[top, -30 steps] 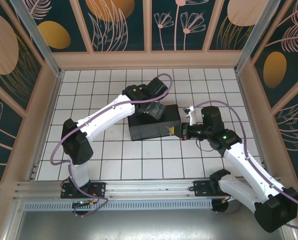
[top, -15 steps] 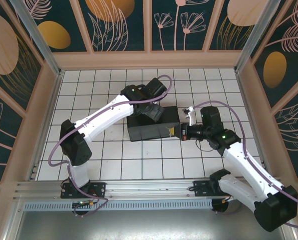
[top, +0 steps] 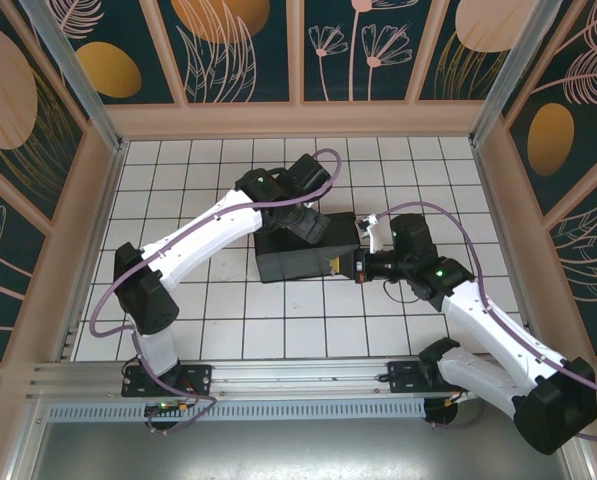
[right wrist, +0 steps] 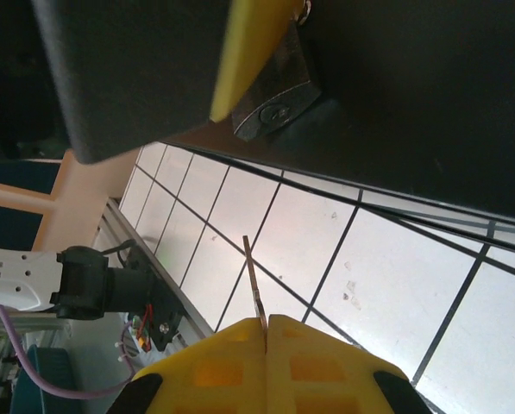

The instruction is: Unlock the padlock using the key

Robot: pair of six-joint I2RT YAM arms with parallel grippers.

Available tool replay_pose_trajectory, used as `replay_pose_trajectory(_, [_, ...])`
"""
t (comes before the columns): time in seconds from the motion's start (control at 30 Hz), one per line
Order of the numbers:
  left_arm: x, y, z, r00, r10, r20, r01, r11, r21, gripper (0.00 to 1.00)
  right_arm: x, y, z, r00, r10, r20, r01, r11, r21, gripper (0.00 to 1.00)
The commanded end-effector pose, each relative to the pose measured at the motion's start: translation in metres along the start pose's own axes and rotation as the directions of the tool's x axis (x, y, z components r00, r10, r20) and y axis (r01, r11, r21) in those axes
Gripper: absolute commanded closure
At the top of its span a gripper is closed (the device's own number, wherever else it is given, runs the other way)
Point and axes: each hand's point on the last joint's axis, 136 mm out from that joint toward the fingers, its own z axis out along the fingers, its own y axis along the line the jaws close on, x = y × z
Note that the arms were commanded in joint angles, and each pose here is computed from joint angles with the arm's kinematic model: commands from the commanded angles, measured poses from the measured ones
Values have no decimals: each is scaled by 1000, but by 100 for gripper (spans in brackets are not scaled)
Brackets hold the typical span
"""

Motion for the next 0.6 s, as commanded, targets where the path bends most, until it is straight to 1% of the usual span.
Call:
replay_pose_trajectory(0.0, [2, -9, 6, 999, 26, -31, -25, 999, 31, 9, -4, 0, 1, 1000, -9, 24, 9, 1000, 1, 100])
replay_pose_trajectory(0.07, [2, -14, 7, 999, 26, -31, -25, 998, 57, 9, -2, -1, 1, 1000, -8, 20, 8, 1000, 4, 100])
replay_pose_trajectory(0.23, [10, -15, 15, 998, 35, -60, -32, 998, 57, 11, -3, 1, -1, 1000, -10, 27, 10, 1000, 2, 100])
replay_pose_trajectory(0.3, [10, -16, 10, 998, 36, -59, -31, 997, 71, 12, -3, 0, -1, 1000, -8, 24, 8, 1000, 7, 100])
replay_pose_trajectory(0.5, [18, -8, -3, 996, 47, -73, -44, 998, 46, 13, -2, -4, 3, 1000, -7, 15, 7, 1000, 11, 100])
replay_pose_trajectory(0.57, [19, -11, -6, 996, 49, -71, -44, 997, 65, 13, -2, -4, 4, 1000, -9, 15, 9, 1000, 11, 100])
